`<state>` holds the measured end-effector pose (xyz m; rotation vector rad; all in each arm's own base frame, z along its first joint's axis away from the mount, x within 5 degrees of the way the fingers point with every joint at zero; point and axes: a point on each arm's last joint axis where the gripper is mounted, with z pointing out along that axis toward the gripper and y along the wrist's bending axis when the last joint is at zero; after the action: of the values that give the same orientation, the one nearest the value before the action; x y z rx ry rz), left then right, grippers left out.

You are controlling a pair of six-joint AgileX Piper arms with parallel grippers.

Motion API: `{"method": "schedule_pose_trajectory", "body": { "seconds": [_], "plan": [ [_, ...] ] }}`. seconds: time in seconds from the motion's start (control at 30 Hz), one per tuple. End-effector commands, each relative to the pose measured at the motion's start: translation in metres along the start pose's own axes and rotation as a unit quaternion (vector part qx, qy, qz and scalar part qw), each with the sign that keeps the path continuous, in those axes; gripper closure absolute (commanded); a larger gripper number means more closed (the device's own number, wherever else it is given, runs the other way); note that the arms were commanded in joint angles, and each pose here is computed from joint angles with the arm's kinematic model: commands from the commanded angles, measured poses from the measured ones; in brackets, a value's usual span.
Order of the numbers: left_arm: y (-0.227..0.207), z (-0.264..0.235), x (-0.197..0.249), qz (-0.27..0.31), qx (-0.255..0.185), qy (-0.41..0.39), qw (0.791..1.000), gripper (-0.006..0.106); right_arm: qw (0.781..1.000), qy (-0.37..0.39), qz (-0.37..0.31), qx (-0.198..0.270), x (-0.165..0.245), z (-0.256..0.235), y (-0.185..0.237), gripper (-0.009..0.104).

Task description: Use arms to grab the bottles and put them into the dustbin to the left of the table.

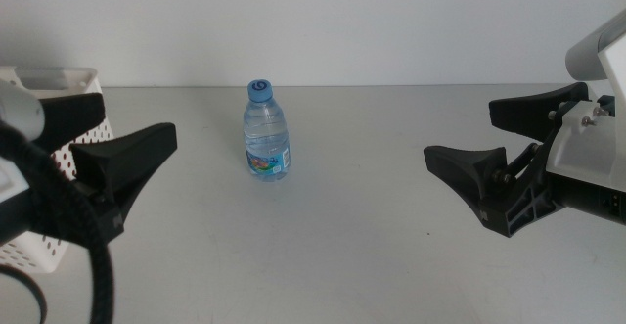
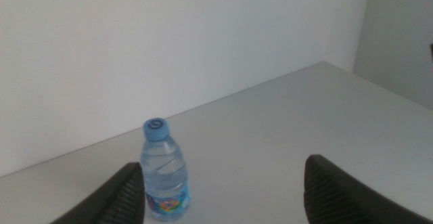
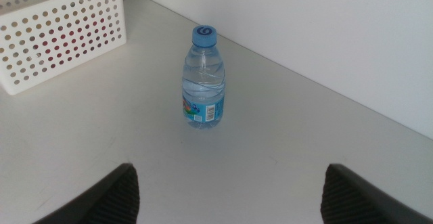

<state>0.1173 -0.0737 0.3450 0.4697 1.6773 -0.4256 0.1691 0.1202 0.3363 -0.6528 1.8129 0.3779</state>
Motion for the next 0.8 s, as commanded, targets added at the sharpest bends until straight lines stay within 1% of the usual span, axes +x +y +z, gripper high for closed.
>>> {"method": "schedule_pose_trajectory", "body": {
  "seconds": [0.0, 0.13, 0.27, 0.43, 0.5, 0.6, 0.77],
  "plan": [
    [0.006, 0.002, -0.019, -0.012, -0.020, -0.058, 0.998, 0.023, 0.999, -0.053, -0.008, 0.006, -0.016, -0.007, -0.001, 0.025],
    [0.021, 0.010, -0.024, -0.016, -0.067, -0.051, 0.996, 0.020, 0.999, -0.053, -0.008, 0.006, -0.016, -0.007, -0.001, 0.025],
    [0.030, 0.018, -0.037, 0.000, -0.094, -0.046, 0.995, 0.017, 0.999, -0.053, -0.008, 0.006, -0.016, -0.007, -0.001, 0.025],
    [0.035, 0.037, -0.039, 0.009, -0.096, -0.025, 0.995, 0.017, 0.999, -0.053, -0.008, 0.006, -0.016, -0.007, -0.001, 0.025],
    [0.037, 0.046, -0.035, 0.016, -0.097, -0.019, 0.995, 0.014, 0.999, -0.053, -0.008, 0.006, -0.016, -0.007, -0.001, 0.025],
    [0.038, 0.056, -0.026, 0.020, -0.096, -0.032, 0.995, 0.009, 0.999, -0.053, -0.008, 0.006, -0.016, -0.007, -0.001, 0.025],
    [0.038, 0.072, -0.006, 0.031, -0.089, -0.046, 0.995, 0.009, 0.999, -0.053, -0.008, 0.006, -0.016, -0.007, -0.001, 0.025]
  ]
}}
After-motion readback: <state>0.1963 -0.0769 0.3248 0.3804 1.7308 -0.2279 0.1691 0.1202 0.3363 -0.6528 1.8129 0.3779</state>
